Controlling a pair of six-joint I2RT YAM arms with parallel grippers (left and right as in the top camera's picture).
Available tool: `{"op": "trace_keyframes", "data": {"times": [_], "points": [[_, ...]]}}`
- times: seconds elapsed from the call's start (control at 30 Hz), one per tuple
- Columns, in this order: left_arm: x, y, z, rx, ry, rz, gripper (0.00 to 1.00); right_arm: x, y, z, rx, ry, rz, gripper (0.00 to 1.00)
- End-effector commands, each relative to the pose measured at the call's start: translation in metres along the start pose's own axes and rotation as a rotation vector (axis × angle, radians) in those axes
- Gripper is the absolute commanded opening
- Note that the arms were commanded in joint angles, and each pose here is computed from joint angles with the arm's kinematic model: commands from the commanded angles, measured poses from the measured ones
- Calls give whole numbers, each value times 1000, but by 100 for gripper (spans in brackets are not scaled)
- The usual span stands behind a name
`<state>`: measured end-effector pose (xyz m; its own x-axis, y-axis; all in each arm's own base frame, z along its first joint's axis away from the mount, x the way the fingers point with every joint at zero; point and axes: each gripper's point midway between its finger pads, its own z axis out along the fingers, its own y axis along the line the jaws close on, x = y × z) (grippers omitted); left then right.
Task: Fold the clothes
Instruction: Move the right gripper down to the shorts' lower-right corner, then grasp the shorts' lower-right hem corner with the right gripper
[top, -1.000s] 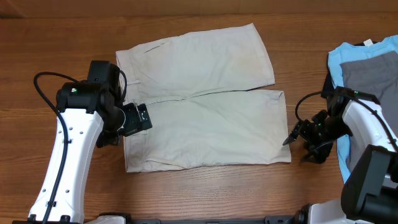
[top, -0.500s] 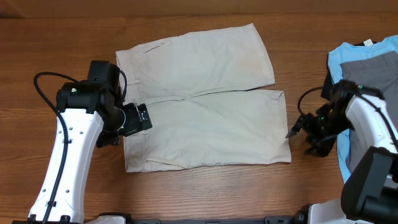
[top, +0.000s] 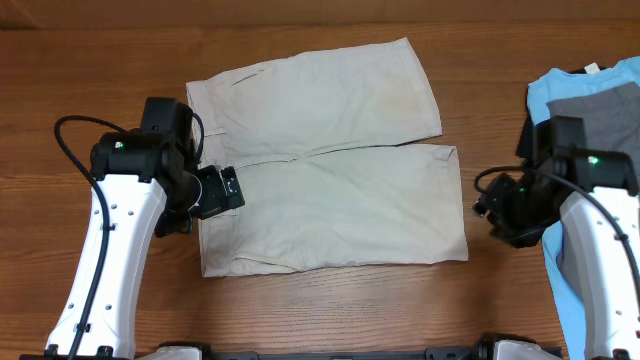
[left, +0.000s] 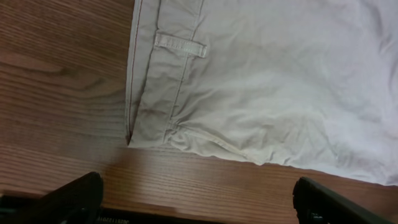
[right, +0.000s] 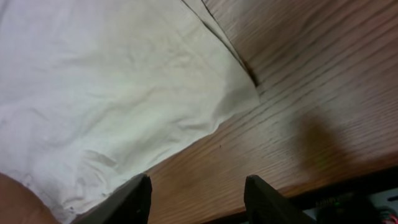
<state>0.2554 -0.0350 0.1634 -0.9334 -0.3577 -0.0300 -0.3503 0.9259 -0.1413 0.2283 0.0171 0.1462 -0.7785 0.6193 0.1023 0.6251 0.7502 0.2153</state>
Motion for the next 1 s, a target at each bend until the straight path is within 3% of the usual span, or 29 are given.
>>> {"op": "trace_keyframes", "data": {"times": [0.0,0.3,0.97], "points": [[1,-1,0,6,3,-2,100,3,-12,22,65,-4,66,52],[1,-1,0,6,3,-2,100,0,-28,78,70,-10,124,52],[1,-1,0,6,3,-2,100,0,-45,133,112,30,161,51]]}}
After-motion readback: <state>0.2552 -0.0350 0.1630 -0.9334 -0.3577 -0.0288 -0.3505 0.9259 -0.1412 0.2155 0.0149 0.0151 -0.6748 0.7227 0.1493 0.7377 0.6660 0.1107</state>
